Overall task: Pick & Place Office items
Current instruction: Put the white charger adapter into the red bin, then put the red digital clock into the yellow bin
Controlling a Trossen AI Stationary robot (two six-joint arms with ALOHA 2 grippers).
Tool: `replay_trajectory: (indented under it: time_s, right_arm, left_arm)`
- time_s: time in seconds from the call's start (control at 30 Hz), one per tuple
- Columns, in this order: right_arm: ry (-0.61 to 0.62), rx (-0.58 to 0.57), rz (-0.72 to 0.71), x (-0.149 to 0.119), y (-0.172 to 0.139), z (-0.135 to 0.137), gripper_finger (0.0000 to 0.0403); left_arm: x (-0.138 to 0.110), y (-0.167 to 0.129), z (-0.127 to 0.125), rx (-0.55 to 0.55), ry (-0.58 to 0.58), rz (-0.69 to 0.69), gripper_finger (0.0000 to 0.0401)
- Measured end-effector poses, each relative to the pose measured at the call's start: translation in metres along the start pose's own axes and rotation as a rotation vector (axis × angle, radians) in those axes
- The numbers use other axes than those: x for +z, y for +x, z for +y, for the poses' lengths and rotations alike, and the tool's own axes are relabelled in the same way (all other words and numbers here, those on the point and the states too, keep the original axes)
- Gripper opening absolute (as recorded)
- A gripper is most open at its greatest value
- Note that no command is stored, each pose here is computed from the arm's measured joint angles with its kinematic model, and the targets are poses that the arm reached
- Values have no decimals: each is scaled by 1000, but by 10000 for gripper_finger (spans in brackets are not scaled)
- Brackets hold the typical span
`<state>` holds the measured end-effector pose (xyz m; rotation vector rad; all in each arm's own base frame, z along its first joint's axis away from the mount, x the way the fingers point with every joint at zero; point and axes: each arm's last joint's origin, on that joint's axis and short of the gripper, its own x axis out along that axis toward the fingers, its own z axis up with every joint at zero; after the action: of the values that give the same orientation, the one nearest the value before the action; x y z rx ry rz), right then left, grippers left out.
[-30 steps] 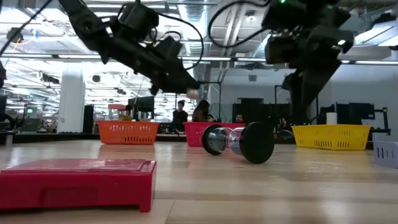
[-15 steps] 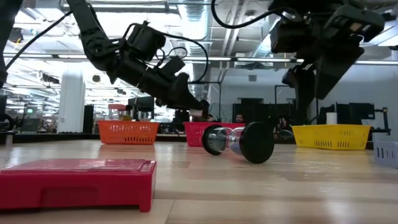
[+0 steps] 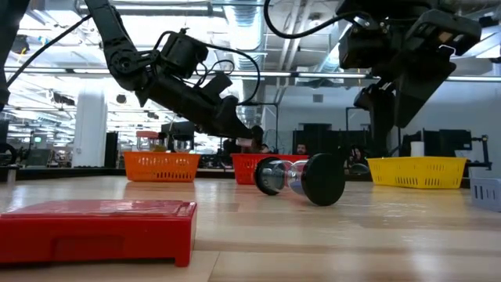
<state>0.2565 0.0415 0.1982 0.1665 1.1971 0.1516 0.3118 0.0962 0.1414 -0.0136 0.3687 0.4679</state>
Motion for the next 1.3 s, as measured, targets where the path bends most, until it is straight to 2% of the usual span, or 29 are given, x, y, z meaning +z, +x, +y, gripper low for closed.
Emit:
replay_trajectory:
  time_s: [0.3,0.6,0.83,1.0,1.17,1.3]
  right_arm:
    - [29,13,-79,8,-1,-1,249]
    - [181,16,-108,12,-2,-8,249]
    - [180,15,-109,12,-2,-9,249]
    - [134,23,-79,8,-1,0,249]
    - [-20,32,-8,-1,2,14,249]
    - [-82,51,16,-7,4,29,249]
  left_arm:
    - [0,0,0,-1,-8,4,157]
    - [-1,0,0,-2,-9,7,218]
    - [-1,0,0,-5,-22,8,234]
    - [-1,0,0,-4,-29,7,230]
    - [-1,0,0,-4,-29,8,225]
    - [-1,0,0,-4,-29,8,227]
